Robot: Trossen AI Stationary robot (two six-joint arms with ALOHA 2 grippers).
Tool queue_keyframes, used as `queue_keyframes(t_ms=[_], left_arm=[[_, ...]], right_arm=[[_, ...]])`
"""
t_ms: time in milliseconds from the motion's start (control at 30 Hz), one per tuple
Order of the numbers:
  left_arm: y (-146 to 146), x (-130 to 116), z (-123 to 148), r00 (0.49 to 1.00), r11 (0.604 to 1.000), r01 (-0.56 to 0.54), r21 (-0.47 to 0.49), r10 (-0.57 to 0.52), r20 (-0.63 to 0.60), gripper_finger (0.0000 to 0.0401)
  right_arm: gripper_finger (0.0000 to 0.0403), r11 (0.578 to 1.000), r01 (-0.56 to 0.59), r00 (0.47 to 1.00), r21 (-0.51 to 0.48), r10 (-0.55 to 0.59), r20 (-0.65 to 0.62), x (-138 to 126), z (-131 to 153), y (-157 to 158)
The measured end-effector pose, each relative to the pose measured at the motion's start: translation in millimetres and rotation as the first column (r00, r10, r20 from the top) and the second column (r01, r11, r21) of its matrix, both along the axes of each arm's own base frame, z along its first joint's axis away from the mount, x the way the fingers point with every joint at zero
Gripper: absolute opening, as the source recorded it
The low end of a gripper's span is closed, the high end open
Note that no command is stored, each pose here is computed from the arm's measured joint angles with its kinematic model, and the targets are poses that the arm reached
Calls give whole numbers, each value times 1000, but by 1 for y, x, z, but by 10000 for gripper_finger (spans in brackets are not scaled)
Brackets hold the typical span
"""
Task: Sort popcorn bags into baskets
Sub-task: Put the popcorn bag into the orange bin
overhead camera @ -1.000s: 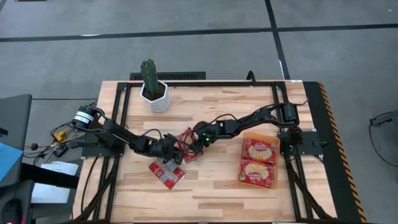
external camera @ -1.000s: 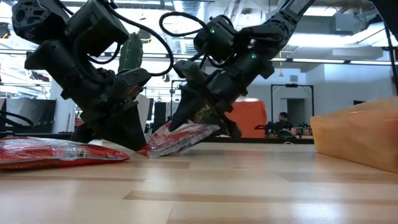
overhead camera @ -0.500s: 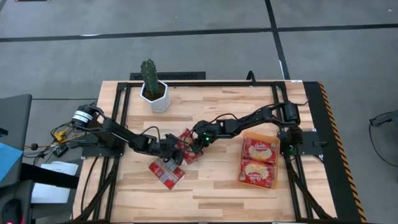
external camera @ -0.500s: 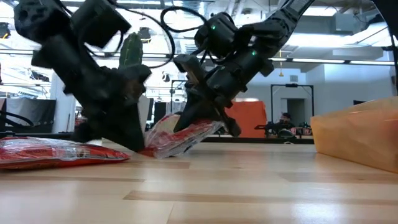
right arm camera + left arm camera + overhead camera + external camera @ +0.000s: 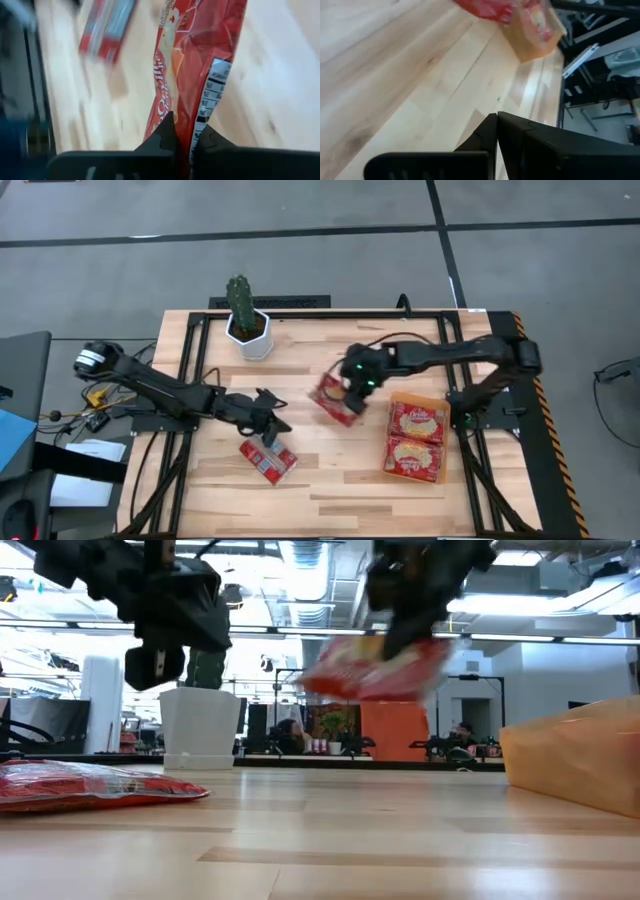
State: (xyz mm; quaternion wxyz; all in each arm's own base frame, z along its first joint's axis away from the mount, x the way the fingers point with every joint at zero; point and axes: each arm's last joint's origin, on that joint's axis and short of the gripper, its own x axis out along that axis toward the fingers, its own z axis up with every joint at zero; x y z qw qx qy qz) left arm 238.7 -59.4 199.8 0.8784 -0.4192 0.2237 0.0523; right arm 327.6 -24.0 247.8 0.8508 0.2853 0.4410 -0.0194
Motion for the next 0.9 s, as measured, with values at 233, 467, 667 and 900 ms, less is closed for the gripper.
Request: queue_keyframes(t_ms=[233,467,667,900], left_arm=[[-4,-9,6,998,998,57,10,-57,-12,0],[-14,-15,-1,991,995,98,31,-95,-89,0],[-17,-17,-2,991,995,91,30,-88,-96,0],[-17,-17,-2,992,996,86,17,-84,-98,0]], right_arm=[[25,971,-239,964,-30,234,-125,-62,37,45],[38,958,-285,917,8,275,-287,-109,26,90],[36,950,-309,886,40,303,-351,-131,9,111],[47,925,-368,843,97,376,-384,-143,-8,124]])
